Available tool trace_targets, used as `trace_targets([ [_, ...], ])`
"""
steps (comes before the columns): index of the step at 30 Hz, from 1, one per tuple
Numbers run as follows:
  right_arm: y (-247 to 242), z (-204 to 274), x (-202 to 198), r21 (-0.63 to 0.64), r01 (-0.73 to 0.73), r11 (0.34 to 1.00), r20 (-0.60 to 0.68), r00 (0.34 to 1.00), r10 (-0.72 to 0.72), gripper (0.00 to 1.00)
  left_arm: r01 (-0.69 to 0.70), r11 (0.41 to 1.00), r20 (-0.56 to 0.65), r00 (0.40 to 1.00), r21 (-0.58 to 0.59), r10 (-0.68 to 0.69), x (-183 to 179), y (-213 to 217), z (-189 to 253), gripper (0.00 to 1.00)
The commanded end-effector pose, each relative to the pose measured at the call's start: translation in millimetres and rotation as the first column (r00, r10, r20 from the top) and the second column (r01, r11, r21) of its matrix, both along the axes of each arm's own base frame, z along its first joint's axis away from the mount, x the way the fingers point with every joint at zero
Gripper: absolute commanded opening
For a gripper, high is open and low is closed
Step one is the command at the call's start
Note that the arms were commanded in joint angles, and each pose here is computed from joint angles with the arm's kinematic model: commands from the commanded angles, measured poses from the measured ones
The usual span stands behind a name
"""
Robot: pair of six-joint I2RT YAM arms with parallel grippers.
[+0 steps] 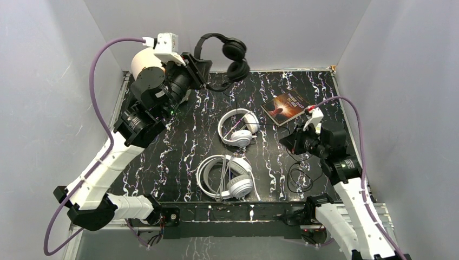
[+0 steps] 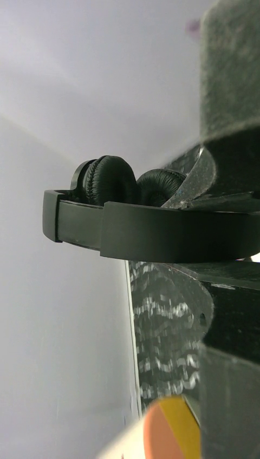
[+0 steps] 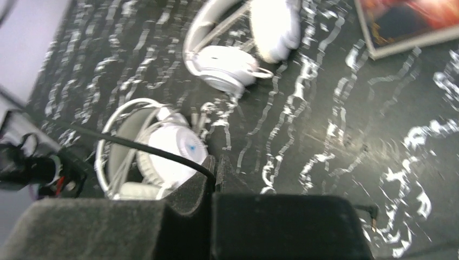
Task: Wrap the headphones
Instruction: Wrap the headphones cable around the headphones.
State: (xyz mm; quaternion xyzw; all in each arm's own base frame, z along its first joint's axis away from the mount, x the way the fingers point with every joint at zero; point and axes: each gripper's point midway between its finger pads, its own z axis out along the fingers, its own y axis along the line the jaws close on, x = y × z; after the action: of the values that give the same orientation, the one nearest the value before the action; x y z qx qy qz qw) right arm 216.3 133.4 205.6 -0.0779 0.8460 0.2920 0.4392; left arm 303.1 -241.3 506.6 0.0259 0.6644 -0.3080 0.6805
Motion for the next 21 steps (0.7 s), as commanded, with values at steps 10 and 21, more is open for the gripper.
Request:
trace_targets([
  [10,-31.0,148.5,-25.9,-0.046,0.077,0.996,0.419,0.907,-0.050,0.00,-0.328,0.910,0.067,0.944,0.255,0.322,4.5,80.0,-19.3,0.00],
  [21,-87.6,259.1,-36.5,-0.046,0.355,0.934,0.686,0.691,-0.229,0.00,-0.214,0.895,-0.063,0.964,0.391,0.258,-13.5,81.2,-93.4,0.00],
])
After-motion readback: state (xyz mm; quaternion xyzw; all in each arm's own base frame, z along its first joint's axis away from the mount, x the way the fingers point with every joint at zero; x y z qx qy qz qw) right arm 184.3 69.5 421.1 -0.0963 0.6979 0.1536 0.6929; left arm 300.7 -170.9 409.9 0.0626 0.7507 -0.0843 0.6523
